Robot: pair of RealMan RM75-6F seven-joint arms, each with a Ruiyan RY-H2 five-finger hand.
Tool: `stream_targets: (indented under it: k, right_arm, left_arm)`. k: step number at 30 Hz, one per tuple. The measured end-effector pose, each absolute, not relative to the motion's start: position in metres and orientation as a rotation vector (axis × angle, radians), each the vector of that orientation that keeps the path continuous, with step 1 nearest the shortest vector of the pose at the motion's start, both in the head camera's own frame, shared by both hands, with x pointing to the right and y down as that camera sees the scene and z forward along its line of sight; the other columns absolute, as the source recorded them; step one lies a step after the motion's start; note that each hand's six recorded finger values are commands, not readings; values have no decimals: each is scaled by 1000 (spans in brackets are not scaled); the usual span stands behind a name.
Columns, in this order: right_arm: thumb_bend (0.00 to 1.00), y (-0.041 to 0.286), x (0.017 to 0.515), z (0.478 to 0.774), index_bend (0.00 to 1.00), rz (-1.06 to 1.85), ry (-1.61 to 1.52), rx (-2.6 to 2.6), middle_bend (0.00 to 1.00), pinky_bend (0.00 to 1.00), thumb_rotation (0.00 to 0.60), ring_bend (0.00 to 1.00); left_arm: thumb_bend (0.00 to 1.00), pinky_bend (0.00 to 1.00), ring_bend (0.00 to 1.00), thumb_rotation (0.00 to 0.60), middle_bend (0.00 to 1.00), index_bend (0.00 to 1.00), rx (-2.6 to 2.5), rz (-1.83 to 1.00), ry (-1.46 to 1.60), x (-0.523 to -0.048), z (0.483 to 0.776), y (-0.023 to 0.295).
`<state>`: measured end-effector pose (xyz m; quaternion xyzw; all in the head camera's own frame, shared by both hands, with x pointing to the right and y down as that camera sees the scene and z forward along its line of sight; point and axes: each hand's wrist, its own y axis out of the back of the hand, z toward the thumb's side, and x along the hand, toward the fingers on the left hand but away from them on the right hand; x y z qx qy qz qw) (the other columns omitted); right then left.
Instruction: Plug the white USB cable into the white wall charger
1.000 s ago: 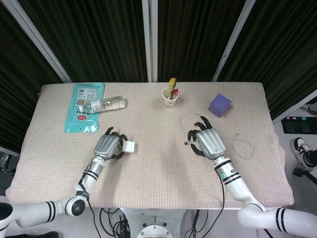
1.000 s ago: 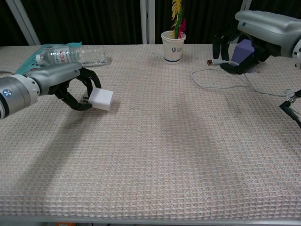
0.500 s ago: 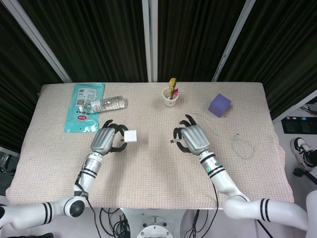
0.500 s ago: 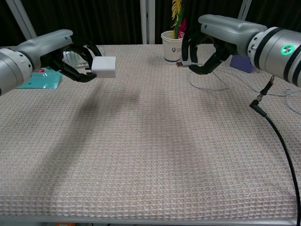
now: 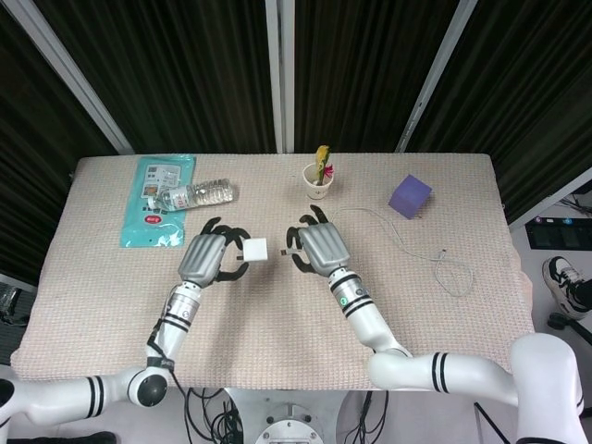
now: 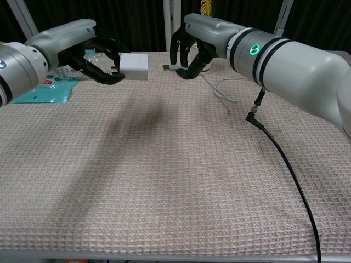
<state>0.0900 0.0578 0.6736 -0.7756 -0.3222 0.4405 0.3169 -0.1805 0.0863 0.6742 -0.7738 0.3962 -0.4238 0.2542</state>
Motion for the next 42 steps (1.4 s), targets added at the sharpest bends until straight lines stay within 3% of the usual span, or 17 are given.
stream_targets:
  k: [42]
  right_arm:
    - [360, 53, 64, 681, 574, 1151, -953, -2114, 536, 36, 600, 217]
  left_arm:
    - [419, 98, 236, 564, 441, 468, -2072, -1126, 1083, -169, 667, 83]
